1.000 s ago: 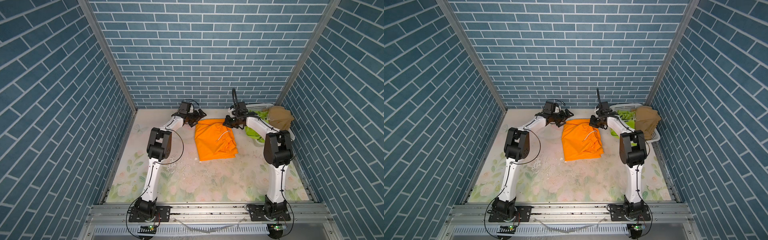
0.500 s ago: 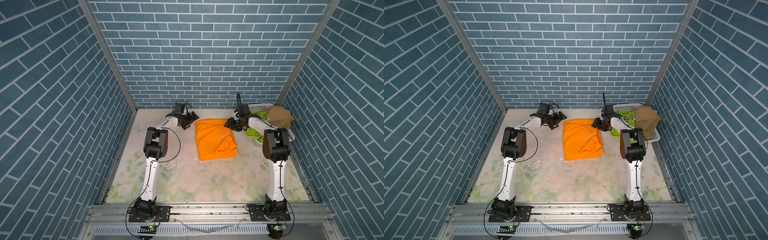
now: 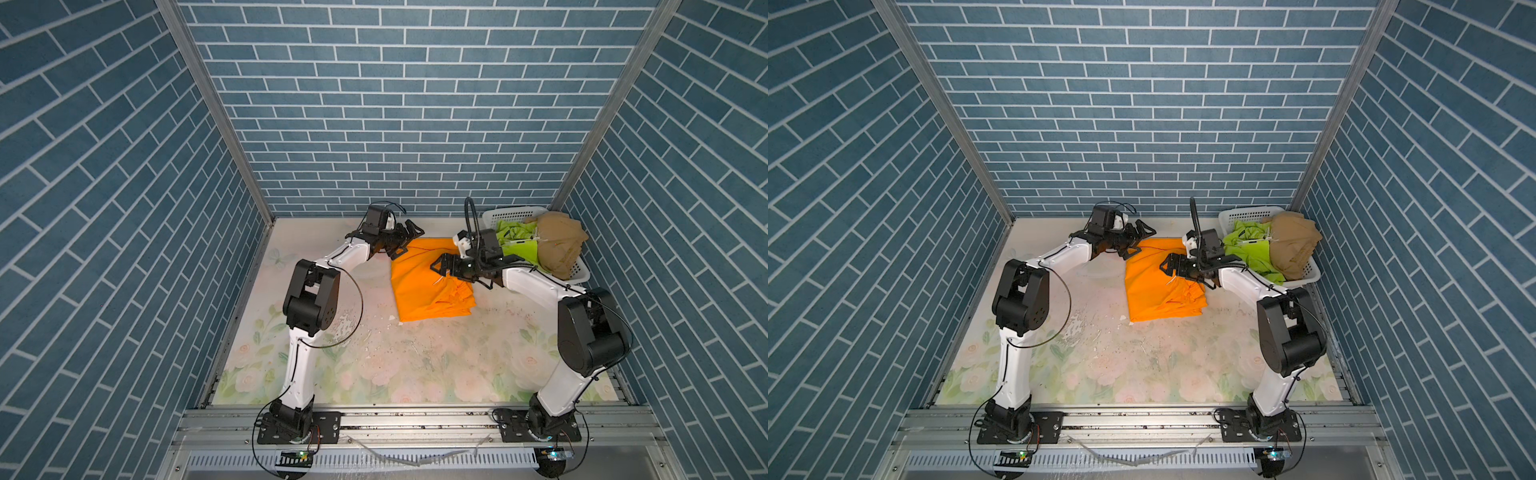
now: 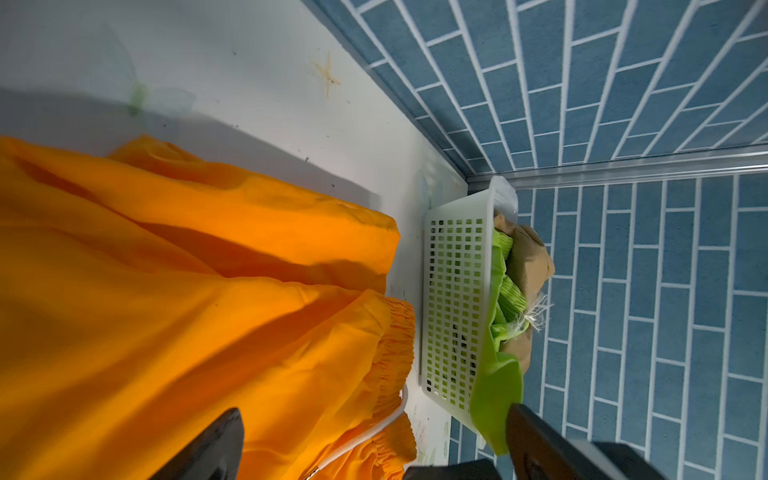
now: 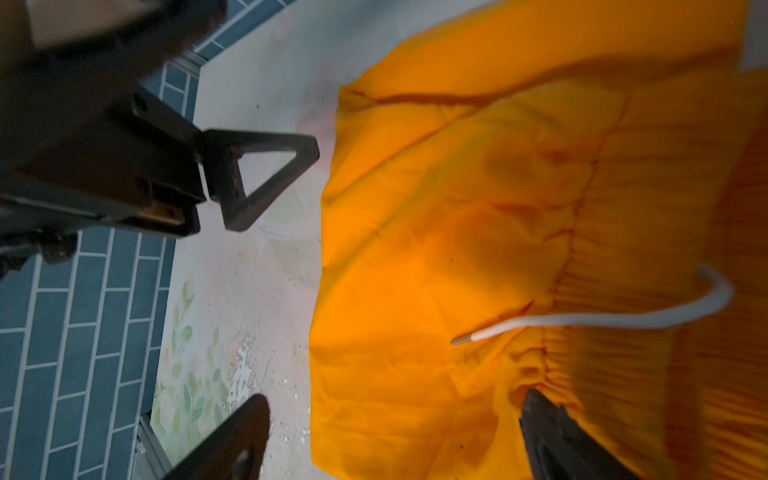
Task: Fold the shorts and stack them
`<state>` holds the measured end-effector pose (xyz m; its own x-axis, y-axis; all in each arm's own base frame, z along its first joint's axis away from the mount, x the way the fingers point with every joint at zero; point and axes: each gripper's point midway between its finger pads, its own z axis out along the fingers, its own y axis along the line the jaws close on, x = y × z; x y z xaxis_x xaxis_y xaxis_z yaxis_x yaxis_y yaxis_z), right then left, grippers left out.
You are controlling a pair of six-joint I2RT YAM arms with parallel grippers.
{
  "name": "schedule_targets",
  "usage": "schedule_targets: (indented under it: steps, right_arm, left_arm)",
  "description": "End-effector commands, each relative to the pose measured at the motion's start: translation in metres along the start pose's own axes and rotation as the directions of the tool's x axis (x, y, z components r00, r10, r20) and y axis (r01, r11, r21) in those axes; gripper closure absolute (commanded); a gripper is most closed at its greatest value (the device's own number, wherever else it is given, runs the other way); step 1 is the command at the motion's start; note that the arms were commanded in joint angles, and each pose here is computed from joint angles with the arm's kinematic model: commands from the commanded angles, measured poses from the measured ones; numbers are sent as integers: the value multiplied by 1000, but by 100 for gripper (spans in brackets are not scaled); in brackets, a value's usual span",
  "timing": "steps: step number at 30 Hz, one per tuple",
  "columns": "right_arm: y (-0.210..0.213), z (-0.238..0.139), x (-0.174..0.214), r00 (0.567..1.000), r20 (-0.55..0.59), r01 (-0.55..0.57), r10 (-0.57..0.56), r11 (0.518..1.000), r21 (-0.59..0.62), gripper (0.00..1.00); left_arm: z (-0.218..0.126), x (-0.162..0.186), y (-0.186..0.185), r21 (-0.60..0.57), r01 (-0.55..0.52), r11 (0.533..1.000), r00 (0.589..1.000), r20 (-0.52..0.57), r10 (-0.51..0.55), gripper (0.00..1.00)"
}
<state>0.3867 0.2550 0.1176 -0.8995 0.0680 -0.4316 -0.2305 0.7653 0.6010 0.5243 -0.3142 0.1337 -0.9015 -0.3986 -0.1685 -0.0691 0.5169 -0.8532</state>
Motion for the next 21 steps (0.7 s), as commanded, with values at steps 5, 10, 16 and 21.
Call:
schedule_targets:
  steps: [5,10,16,21]
  right_arm:
    - [-24,19,20,998,-34,-59,60,998,17,4]
    - [-49,16,39,993,-63,-95,98,994,44,4]
    - [-73,9,71,986,-93,-128,135,988,85,4]
    - [-81,2,86,982,-104,-149,158,985,86,4]
  left_arm:
    - [32,1,44,-46,49,998,999,-15,-50,1]
    - [39,-3,84,-118,67,991,997,-24,-70,0]
    - [35,-16,119,-195,79,978,997,-9,-82,0]
    - [30,-29,136,-232,86,969,996,7,-87,0]
